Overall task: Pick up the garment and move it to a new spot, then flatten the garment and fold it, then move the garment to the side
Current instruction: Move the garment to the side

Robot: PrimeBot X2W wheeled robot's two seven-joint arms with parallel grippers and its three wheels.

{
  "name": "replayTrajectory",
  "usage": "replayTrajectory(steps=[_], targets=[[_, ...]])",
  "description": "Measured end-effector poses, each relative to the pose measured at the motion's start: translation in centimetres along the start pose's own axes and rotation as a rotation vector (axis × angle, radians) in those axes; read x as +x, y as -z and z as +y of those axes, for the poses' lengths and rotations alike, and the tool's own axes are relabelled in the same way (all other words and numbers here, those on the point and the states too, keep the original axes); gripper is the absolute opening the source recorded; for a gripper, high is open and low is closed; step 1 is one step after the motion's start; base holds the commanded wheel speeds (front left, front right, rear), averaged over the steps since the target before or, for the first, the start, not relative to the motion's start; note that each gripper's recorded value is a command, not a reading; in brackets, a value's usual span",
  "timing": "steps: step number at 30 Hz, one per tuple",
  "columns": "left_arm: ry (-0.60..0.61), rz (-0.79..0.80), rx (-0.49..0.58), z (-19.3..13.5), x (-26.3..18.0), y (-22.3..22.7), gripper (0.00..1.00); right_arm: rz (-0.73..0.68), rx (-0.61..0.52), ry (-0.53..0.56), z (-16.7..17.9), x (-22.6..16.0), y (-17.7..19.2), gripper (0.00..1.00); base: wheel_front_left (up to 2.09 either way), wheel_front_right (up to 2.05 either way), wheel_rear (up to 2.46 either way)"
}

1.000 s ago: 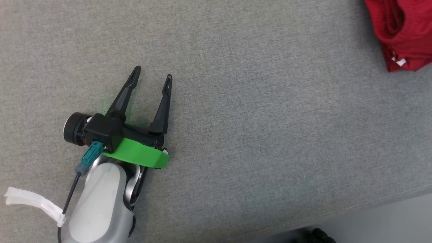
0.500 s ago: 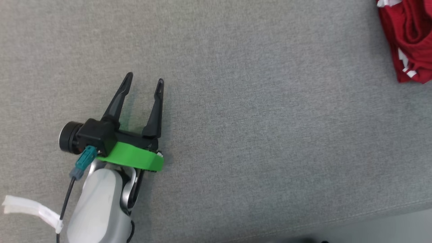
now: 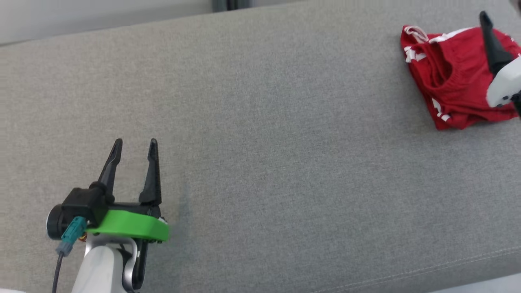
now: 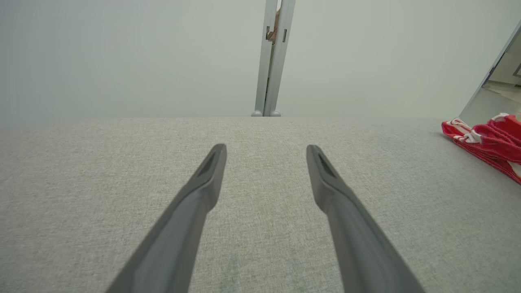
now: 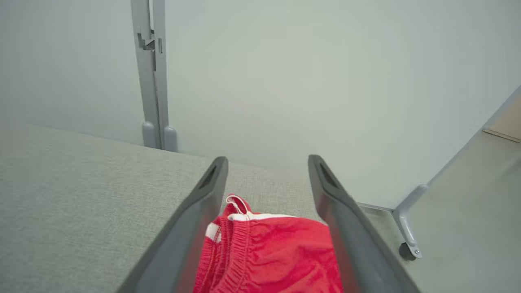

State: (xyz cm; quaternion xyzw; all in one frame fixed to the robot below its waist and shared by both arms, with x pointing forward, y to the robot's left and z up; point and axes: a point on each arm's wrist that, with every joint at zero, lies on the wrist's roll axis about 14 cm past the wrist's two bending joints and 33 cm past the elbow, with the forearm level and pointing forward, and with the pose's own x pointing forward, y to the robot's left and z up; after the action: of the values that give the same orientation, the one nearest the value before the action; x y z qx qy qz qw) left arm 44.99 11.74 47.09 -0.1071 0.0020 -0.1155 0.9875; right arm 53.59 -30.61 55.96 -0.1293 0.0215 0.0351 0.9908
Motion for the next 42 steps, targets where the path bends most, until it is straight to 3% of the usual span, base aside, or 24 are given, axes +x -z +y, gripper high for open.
replayTrajectory(steps=[9, 22, 42], targets=[[-0.072, -0.106, 0.05, 1.8, -3.2, -4.7, 1.0, -0.154, 0.109, -0.081, 5.2, -4.7, -3.5, 1.0, 0.0, 0.0, 0.0], [-0.153, -0.165, 0.032, 3.5, -7.6, -6.8, 1.0, -0.181, 0.271, -0.125, 11.5, -9.9, -1.5, 1.0, 0.0, 0.0, 0.0], [-0.173, -0.105, 0.024, 3.7, -9.7, -4.7, 1.0, -0.175, 0.417, -0.078, 14.8, -13.9, 0.5, 1.0, 0.0, 0.0, 0.0]])
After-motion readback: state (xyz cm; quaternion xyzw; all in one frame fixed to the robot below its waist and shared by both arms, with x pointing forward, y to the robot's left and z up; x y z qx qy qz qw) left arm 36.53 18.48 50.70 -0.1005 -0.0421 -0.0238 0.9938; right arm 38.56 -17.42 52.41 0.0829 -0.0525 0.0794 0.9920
